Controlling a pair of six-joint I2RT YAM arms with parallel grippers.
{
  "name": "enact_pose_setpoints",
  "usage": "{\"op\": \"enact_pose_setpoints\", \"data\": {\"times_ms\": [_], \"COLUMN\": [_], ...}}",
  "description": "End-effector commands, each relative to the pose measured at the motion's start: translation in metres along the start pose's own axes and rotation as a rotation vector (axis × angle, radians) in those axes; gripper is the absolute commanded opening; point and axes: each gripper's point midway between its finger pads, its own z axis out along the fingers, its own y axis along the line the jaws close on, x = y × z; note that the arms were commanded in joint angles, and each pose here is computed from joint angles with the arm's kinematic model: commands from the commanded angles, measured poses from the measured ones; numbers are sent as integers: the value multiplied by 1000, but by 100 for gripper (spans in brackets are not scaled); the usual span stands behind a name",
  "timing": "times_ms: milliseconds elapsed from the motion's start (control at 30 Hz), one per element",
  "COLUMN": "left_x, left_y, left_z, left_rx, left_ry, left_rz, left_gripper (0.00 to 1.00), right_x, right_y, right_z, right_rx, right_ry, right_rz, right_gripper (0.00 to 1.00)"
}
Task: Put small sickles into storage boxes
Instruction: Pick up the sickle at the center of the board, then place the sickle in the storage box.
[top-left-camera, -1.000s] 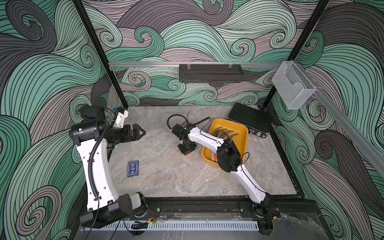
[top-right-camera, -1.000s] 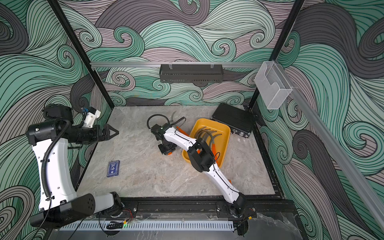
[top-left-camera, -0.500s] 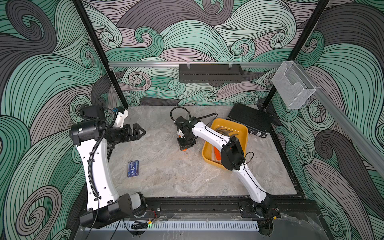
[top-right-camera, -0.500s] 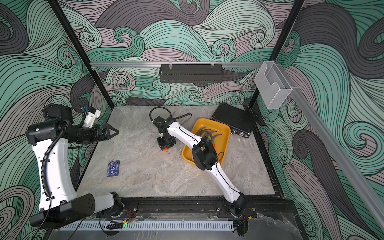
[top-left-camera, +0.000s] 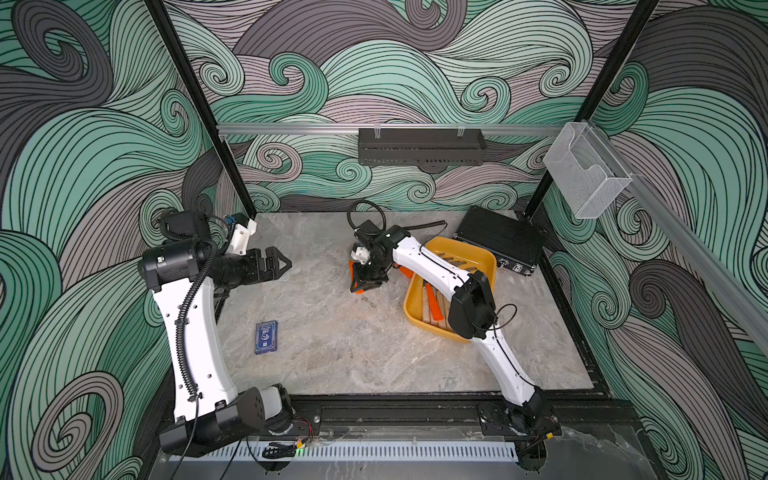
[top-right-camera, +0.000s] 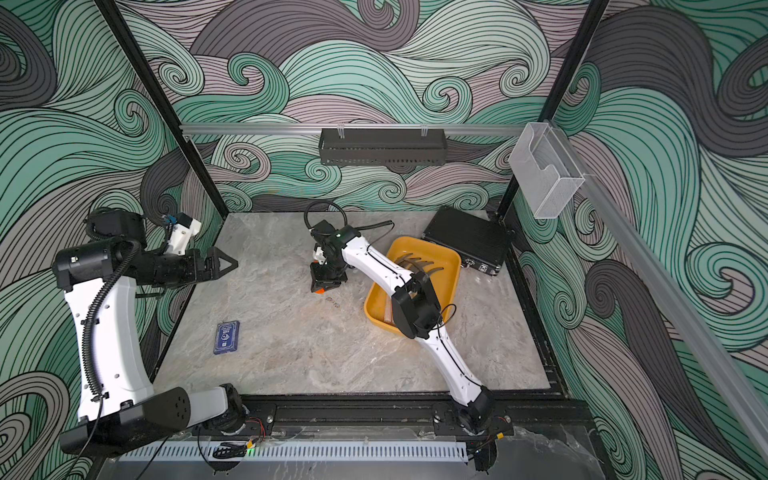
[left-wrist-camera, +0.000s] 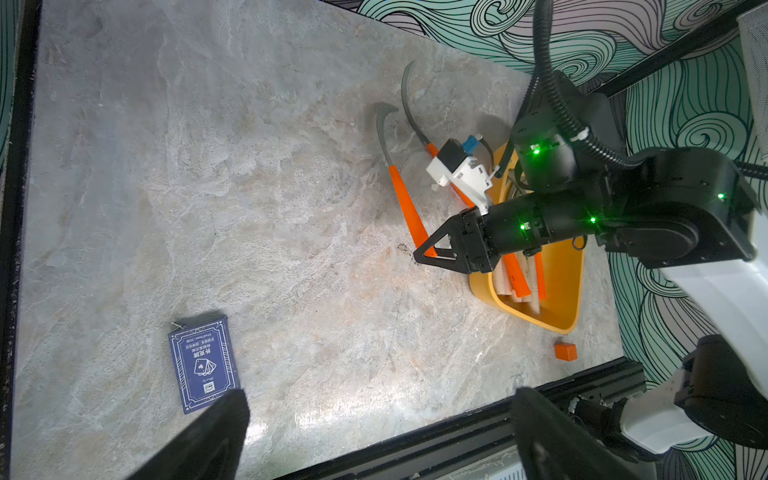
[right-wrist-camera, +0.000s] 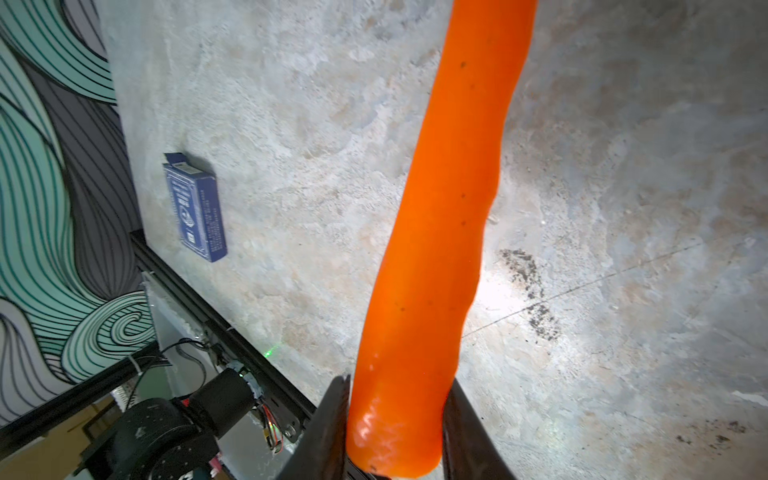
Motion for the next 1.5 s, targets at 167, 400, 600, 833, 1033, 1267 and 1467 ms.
{"op": "enact_pose_setpoints", "data": {"times_ms": [167, 400, 600, 833, 1033, 1267, 1467], "left_x": [-7, -9, -10, -12, -14, -16, -17], "left_y": [-8, -8, -9, -9, -9, -8, -9], "left_z": [-12, -13, -14, -14, -16, -18, -19], "left_rx": [8, 4, 3, 5, -1, -11, -16], "left_ry": [-57, -59, -62, -66, -74, -85, -94], "left_rz": [20, 24, 28, 26, 33, 40, 45], "left_gripper": [99, 98, 99, 98, 99, 99, 99], "right_x": [-22, -31, -38, -41, -29, -3, 27], "right_y": [30, 48, 64, 78, 78, 63, 38], "right_z": [-37, -49, -61, -78, -89, -103, -124], "right_rx": [-164, -251, -320, -377, -386, -359, -326], "right_ry": [-93, -132, -161, -187, -180, -167, -176], "right_rz": [-8, -24, -43, -58, -74, -80, -75], "right_gripper": [11, 12, 12, 12, 12, 12, 12]}}
